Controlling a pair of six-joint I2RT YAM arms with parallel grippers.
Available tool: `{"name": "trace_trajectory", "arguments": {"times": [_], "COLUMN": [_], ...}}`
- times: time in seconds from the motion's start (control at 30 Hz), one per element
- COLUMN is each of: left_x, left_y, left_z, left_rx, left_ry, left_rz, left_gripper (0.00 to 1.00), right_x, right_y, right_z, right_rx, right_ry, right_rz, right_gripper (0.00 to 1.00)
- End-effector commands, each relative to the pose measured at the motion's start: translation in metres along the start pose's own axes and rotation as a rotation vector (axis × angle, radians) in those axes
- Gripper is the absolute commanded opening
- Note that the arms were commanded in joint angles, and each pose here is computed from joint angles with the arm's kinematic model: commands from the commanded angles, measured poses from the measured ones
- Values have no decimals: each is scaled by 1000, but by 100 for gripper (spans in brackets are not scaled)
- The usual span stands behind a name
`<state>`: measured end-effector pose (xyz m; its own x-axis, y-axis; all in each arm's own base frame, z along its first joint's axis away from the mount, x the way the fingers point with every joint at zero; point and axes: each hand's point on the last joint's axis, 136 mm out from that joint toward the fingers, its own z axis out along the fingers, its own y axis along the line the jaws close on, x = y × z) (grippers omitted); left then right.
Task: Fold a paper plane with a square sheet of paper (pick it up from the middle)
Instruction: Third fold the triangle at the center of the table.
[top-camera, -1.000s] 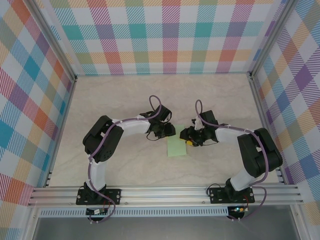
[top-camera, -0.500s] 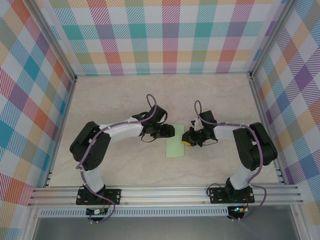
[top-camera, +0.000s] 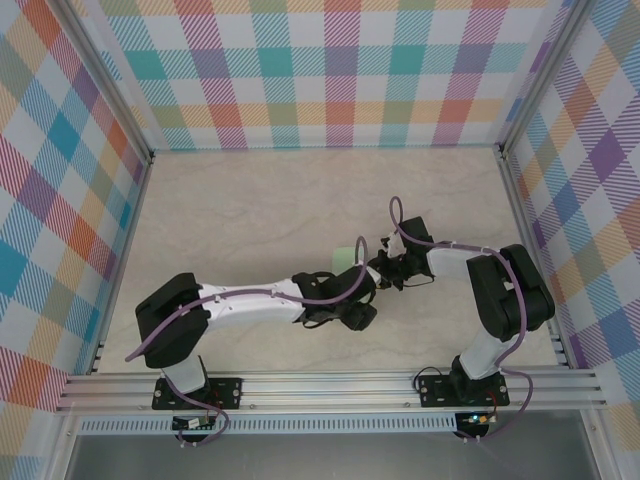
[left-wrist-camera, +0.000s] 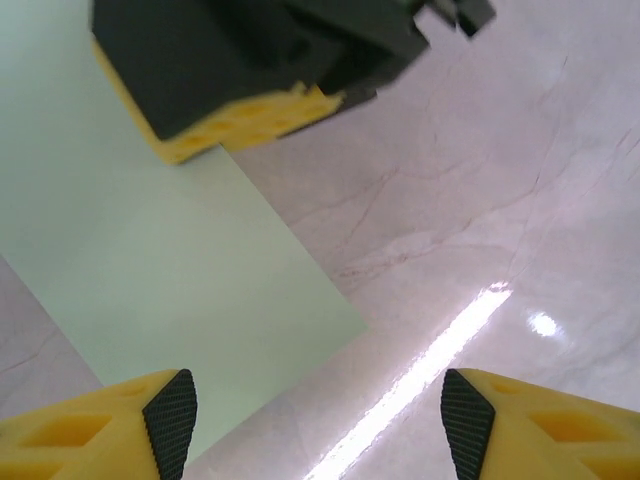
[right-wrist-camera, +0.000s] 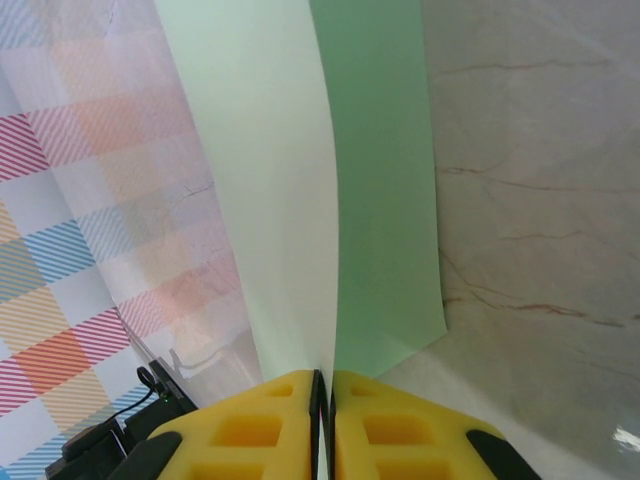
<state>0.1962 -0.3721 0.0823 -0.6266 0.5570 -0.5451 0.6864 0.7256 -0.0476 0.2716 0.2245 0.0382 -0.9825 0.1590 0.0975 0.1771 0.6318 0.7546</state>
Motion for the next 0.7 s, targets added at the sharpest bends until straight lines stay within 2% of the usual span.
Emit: {"name": "trace_trajectory", "arguments": {"times": [0.0,0.27,0.4,0.67], "left_x": [-1,4,3,1], "left_y": [10,0,0,2], "left_z": [3,22,26,22], "left_rx": [-127,-269,-319,-328], "left_ry": [-17,15,12,-7], "left_rz": [104,256,285,278], "left_gripper": [70,69,64,29], "right_x": [0,0,1,0], "right_y": [7,7,7,3], "right_z": [-5,-4,-5,-4], "right_rx": [-20,-19,-15,4], "right_ry": [13,21,21,20], "right_rz": [12,14,14,13], "right_gripper": [13,14,14,15]}}
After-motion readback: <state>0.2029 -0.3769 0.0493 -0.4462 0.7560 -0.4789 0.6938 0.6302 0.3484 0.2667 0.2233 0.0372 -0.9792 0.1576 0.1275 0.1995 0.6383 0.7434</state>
